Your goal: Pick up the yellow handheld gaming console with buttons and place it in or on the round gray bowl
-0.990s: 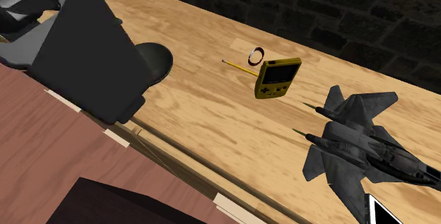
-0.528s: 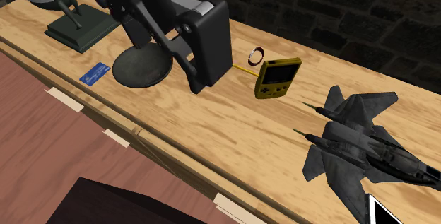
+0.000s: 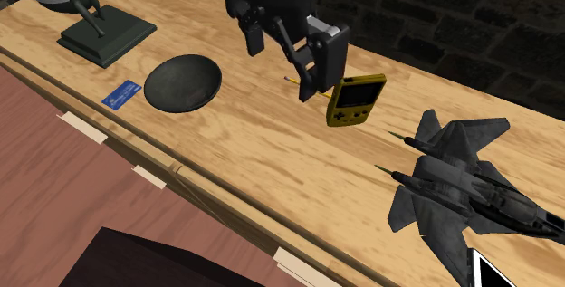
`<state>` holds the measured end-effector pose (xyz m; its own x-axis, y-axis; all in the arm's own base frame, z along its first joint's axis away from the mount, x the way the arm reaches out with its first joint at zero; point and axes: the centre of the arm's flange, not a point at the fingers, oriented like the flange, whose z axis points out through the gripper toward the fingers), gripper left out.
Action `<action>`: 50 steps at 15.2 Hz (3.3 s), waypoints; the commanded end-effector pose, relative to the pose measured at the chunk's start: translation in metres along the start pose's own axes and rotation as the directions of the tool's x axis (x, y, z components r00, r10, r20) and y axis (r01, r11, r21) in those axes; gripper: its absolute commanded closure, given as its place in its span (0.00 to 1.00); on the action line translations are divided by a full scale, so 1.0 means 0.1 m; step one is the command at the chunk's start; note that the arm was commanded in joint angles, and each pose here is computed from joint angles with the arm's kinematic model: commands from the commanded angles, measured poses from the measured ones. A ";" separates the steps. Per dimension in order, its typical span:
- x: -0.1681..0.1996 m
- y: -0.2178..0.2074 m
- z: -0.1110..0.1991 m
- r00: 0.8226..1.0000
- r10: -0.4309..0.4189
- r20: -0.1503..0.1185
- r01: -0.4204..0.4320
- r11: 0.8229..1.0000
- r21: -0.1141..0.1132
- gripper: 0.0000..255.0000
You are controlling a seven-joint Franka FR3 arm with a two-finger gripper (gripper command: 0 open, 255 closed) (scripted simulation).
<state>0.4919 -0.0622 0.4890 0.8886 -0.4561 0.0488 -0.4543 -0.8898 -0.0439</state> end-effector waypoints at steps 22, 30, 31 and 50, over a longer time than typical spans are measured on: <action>1.27 0.06 1.37 0.978 0.210 0.009 -0.209 0.978 -0.023 0.00; 1.27 0.06 1.37 0.978 0.210 0.009 -0.209 0.978 -0.023 1.00; 1.27 0.06 1.37 0.978 0.210 0.009 -0.209 0.978 -0.023 1.00; 1.31 0.03 0.69 0.978 0.210 0.009 -0.209 0.978 -0.023 1.00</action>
<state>0.6099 -0.1236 0.4214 0.7741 -0.6324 0.0295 -0.6317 -0.7746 -0.0301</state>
